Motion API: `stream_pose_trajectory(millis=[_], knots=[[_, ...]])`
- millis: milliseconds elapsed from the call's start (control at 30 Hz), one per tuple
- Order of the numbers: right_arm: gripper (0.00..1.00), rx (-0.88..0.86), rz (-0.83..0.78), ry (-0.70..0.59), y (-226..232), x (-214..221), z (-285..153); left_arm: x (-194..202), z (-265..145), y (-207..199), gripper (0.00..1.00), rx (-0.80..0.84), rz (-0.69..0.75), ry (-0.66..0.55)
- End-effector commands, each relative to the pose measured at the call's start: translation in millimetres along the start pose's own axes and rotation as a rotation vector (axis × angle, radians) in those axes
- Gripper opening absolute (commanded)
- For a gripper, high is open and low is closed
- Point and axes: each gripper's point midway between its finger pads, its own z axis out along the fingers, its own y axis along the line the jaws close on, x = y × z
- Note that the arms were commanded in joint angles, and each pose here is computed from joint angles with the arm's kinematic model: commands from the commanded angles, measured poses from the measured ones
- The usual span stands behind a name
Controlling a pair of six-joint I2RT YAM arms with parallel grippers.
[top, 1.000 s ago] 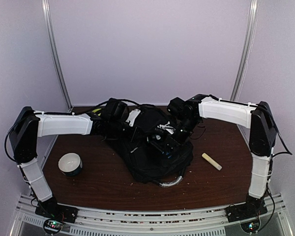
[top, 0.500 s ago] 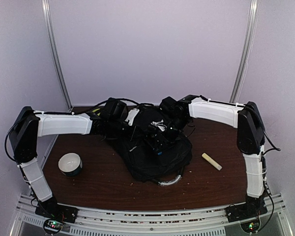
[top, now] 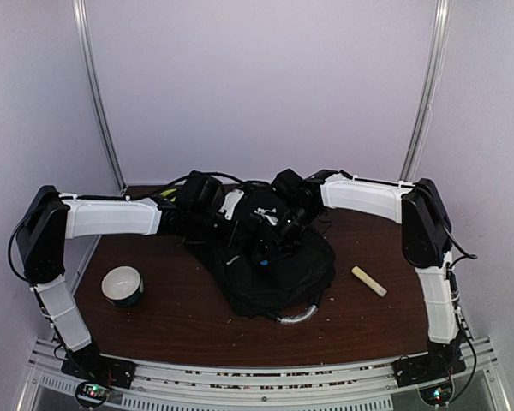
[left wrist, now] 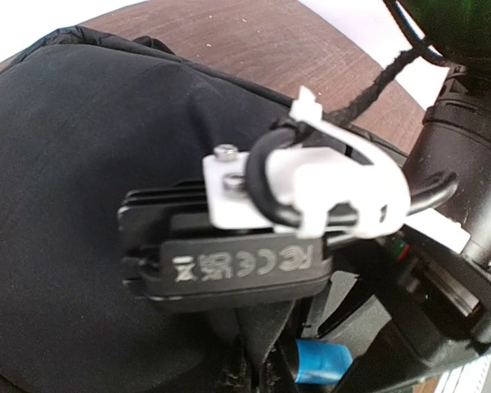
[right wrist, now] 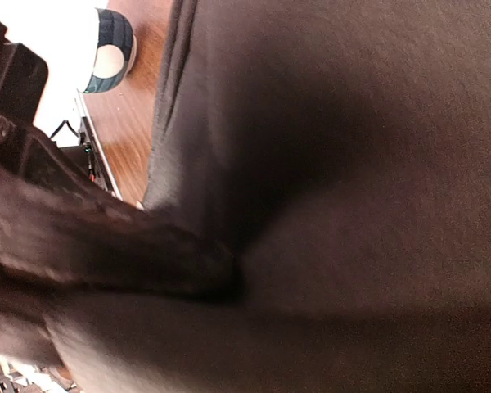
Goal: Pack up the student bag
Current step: Place the pen in the lower front pocket of the bag, then adjust the pen in the lower front pocket of the bag.
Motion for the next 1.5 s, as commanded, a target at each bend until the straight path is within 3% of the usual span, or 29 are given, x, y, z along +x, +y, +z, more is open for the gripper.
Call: stream_pose_trajectory(millis=[0, 333, 633, 767, 933, 1033, 1067, 1233, 1467], knots=[[0.48, -0.04, -0.023, -0.003, 5.3, -7.1, 2.1, -49.4, -17.8, -26.8, 0.0, 0.059, 0.075, -0.169], [0.61, 0.031, -0.052, -0.029, -11.8, 11.0, -32.6, -44.3, -28.1, -22.4, 0.0, 0.02, 0.099, -0.172], [0.59, 0.052, -0.218, -0.034, 0.9, 32.6, -74.5, -35.6, -29.2, -22.0, 0.0, 0.023, 0.116, -0.16], [0.49, 0.097, -0.416, -0.03, 6.4, 45.6, -91.2, -35.2, -28.1, -24.8, 0.0, 0.041, 0.119, -0.159], [0.33, 0.328, -0.79, -0.125, -6.5, 46.9, -113.9, -33.9, -27.1, -26.9, 0.0, 0.055, 0.126, -0.148], [0.04, 0.46, -0.952, -0.132, -14.9, 49.5, -119.2, -33.5, -27.5, -27.5, 0.0, 0.056, 0.132, -0.143], [0.0, 0.484, -0.997, -0.125, -16.5, 50.2, -119.0, -33.1, -27.5, -27.5, 0.0, 0.056, 0.133, -0.141], [0.0, 0.648, -1.222, -0.046, -24.4, 34.4, -100.3, -29.2, -25.9, -29.6, 0.0, 0.073, 0.133, -0.124], [0.0, 0.739, -1.365, -0.038, -10.6, 2.3, -69.7, -29.5, -29.5, -30.4, 0.0, 0.07, 0.133, -0.118]])
